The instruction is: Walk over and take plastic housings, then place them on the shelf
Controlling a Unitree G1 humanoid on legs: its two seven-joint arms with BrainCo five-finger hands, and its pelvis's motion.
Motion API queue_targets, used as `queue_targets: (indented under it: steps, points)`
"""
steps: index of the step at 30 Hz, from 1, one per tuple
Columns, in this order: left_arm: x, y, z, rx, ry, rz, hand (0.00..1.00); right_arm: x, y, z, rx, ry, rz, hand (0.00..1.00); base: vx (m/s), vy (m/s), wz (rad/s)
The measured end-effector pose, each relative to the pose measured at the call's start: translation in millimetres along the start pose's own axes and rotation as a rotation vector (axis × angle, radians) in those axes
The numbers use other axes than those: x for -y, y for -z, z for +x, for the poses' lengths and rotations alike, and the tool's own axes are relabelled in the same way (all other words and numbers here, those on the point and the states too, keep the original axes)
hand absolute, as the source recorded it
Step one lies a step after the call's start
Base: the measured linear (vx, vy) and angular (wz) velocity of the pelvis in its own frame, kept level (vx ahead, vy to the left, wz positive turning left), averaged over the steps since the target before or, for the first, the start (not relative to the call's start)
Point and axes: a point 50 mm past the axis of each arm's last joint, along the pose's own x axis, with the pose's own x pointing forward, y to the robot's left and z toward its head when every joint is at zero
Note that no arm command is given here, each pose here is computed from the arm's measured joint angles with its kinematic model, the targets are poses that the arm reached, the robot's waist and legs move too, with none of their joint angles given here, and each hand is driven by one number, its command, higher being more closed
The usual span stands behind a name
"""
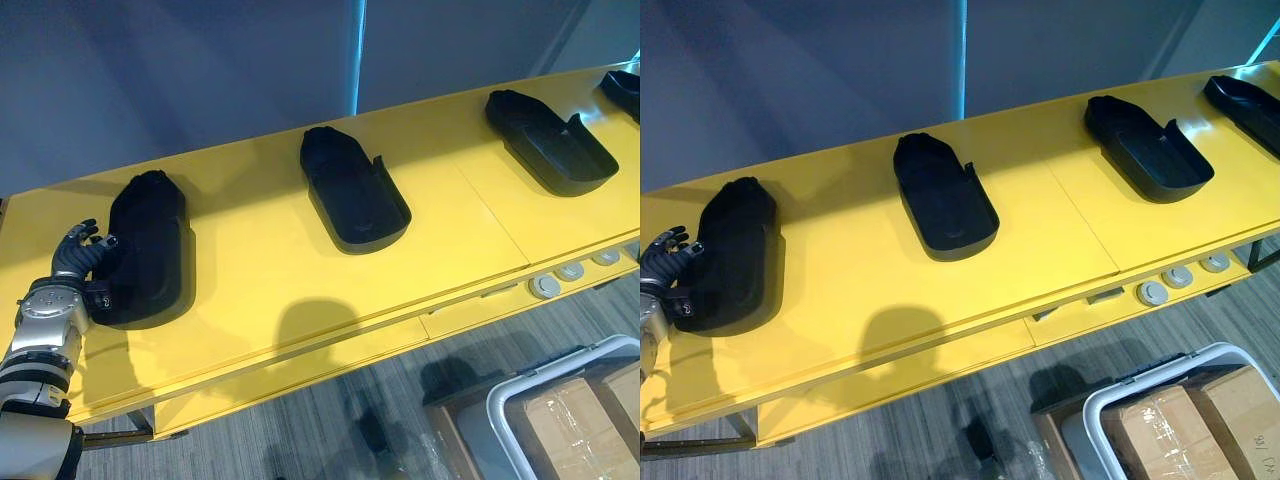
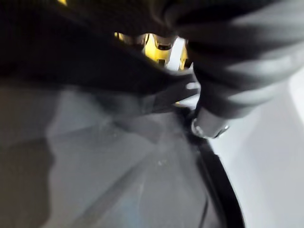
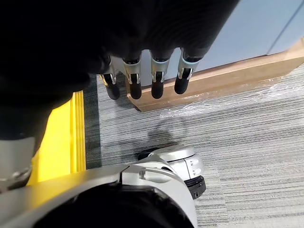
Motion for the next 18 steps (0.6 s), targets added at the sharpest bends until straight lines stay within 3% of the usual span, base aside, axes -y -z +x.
queue_targets:
  steps: [6,10,16,17,18]
  points:
    - [25,-35,-2,0.147,0.081,-0.019,0.0,3,7,0,-0.047,0.013,0.01,0.0,-0.01,0.014,0.12]
    - [50,-63,-12,0.283,0.128,-0.13,0.0,7,15,-2,-0.088,0.031,0.024,0.0,-0.06,0.023,0.18]
    - [51,-71,-59,0.509,0.004,-0.261,0.0,13,35,-7,-0.182,0.058,0.049,0.0,-0.01,0.014,0.09]
    - [53,-63,-74,0.541,-0.032,-0.255,1.0,14,41,-9,-0.209,0.065,0.054,0.0,-0.01,0.009,0.04]
    - [56,-58,-82,0.55,-0.043,-0.266,1.0,15,44,-11,-0.222,0.073,0.061,0.0,-0.01,0.013,0.08]
